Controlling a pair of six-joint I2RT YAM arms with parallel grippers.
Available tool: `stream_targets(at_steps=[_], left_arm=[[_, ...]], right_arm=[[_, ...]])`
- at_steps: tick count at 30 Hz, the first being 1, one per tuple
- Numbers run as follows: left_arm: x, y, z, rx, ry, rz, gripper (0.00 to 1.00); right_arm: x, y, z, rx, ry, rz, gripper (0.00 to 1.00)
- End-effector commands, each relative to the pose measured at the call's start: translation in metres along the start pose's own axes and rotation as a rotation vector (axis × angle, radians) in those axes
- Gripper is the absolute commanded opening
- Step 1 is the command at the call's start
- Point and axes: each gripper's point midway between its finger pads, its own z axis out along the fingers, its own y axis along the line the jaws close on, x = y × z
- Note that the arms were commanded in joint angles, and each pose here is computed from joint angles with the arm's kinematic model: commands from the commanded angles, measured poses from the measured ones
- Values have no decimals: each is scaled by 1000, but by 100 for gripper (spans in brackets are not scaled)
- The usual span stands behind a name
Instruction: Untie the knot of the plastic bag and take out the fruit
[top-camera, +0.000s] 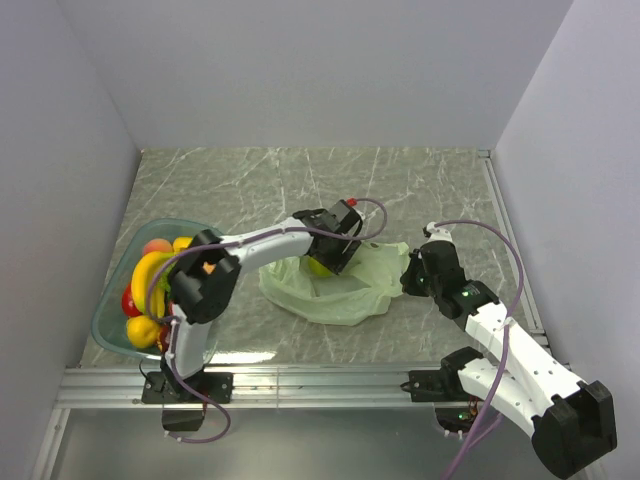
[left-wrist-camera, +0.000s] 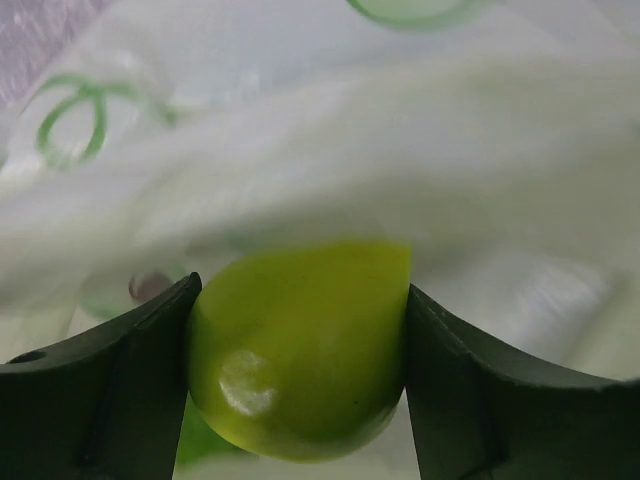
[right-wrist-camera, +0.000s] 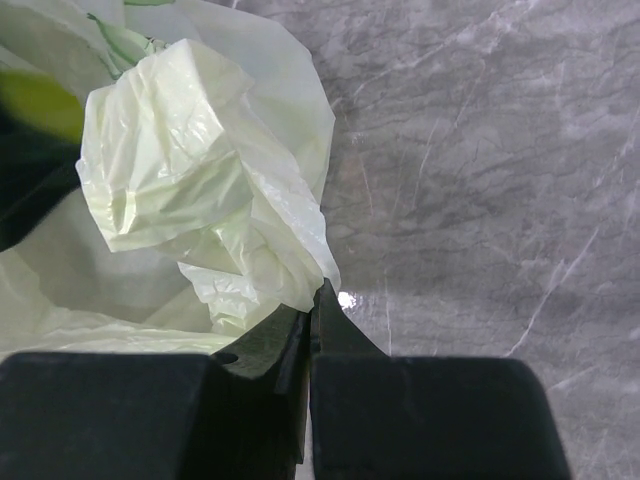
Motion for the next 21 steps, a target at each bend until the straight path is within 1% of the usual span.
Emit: stream_targets(at_steps=[1, 2, 4, 5, 7, 8, 10, 11, 12, 13, 14, 15, 16, 17, 18, 19, 20, 21], left_arm=[[-36, -17, -78, 166, -158, -104, 37], [-44, -15, -103, 192, -209, -124, 36], [-47, -20, -128, 252, -233, -149, 36], [-52, -16, -151, 266, -279, -166, 37], [-53, -18, -173, 342, -302, -196, 37], [-56, -15, -196, 376, -351, -212, 38], [-57, -1, -212, 407, -382, -282, 38], [-58, 11, -233, 409, -437, -314, 38], [-58, 22, -241, 393, -459, -365, 38], [-55, 49, -240, 321, -479, -427, 38], [-52, 66, -256, 284, -529, -464, 38], [-47, 84, -259, 226, -545, -530, 39], [-39, 112, -258, 144, -553, -605, 38], [-24, 137, -265, 31, -562, -669, 38], [-10, 162, -262, -54, -555, -770, 38], [4, 179, -263, -126, -546, -834, 37], [28, 201, -266, -258, -527, -901, 35], [51, 222, -259, -344, -490, -1005, 34]], right_arm=[[-15, -1, -4, 19, -47, 7, 0], [-15, -2, -4, 23, -48, 5, 0], [-17, -2, -4, 24, -52, 4, 0], [-17, -2, -4, 27, -52, 4, 0], [-19, -3, -4, 31, -57, 5, 0], [-19, -2, -4, 32, -56, 4, 0], [-19, -2, -3, 30, -55, 4, 0], [-19, -2, -3, 32, -52, 3, 0], [-20, -2, -3, 31, -54, 2, 0], [-20, -1, -3, 29, -54, 2, 0], [-19, -2, -2, 32, -52, 4, 0], [-19, -2, -2, 31, -53, 6, 0], [-18, -2, -1, 30, -51, 4, 0], [-18, -2, -1, 30, -49, 3, 0], [-18, -2, -1, 30, -51, 6, 0], [-18, -1, 0, 27, -48, 7, 0], [-18, -1, 0, 23, -49, 7, 0], [-17, 0, 0, 21, -47, 6, 0]])
